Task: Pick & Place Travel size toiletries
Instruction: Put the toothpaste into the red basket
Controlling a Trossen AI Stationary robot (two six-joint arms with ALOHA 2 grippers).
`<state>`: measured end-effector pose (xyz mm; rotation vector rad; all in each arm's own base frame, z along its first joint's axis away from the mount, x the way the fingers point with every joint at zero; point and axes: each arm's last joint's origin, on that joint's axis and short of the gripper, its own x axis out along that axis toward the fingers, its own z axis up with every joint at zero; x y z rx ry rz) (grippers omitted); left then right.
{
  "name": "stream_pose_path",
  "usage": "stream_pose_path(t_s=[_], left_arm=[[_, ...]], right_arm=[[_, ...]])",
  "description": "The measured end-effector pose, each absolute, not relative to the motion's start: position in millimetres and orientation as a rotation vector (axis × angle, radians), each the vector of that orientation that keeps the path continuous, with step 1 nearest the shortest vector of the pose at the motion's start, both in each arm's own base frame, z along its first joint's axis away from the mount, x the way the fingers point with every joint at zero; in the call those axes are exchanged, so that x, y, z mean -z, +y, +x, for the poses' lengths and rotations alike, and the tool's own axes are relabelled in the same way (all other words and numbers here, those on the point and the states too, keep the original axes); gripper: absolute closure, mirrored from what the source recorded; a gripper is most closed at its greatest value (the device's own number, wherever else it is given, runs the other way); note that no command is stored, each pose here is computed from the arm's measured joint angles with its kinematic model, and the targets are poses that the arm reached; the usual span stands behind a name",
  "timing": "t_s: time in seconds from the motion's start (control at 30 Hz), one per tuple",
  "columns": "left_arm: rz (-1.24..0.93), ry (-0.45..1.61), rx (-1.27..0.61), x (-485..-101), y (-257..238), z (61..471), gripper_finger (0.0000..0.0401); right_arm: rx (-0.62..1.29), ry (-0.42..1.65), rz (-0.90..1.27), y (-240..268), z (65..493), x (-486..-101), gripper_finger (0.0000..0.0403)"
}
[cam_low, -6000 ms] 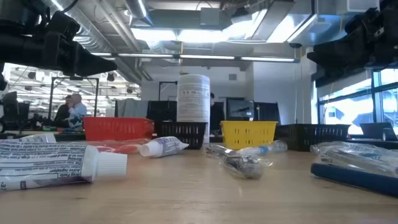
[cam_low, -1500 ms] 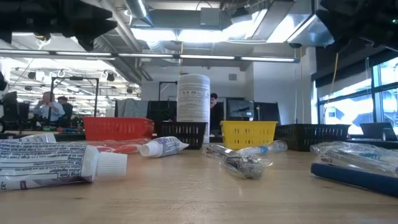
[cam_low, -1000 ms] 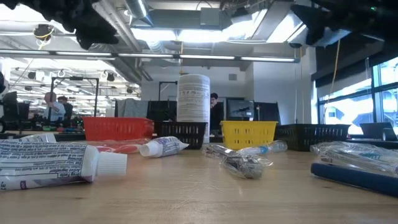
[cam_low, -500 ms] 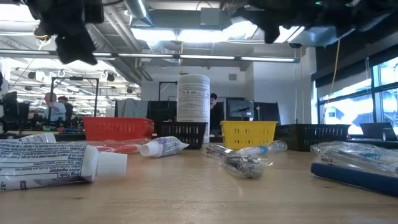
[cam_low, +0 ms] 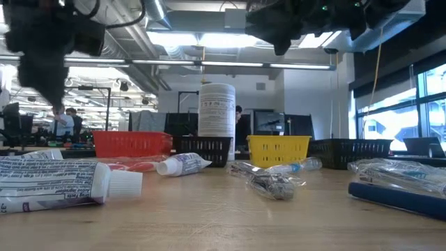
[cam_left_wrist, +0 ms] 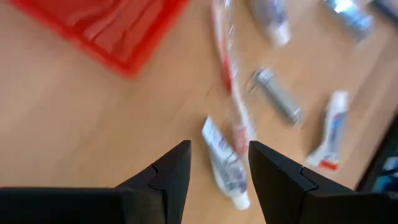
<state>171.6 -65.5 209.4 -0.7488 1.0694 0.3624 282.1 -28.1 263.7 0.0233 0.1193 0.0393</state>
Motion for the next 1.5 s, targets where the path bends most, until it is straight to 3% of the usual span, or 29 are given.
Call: stream_pose_path(t_s=[0.5, 0.87, 1.3, 1.5], left_arm=[[-0.816, 1.164, -0.471, -164.7, -98.8, 198.0, 0.0244], [-0.764, 1.217, -0.498, -146.0, -102.2, 204.8, 0.0246], [-0.758, 1.232, -0.511, -142.1, -102.5, 205.3, 0.0335], [-0.756, 1.218, -0.500, -146.2, -101.8, 204.3, 0.0356]], right_arm=[[0.004, 0.141, 0.028, -29.4, 283.1, -261.0, 0.0215], [0.004, 0.142, 0.032, -29.4, 283.1, -260.9, 0.0234], [0.004, 0.145, 0.034, -29.4, 283.0, -260.6, 0.0223], [0.004, 0.144, 0.034, -29.4, 283.0, -260.7, 0.0233]])
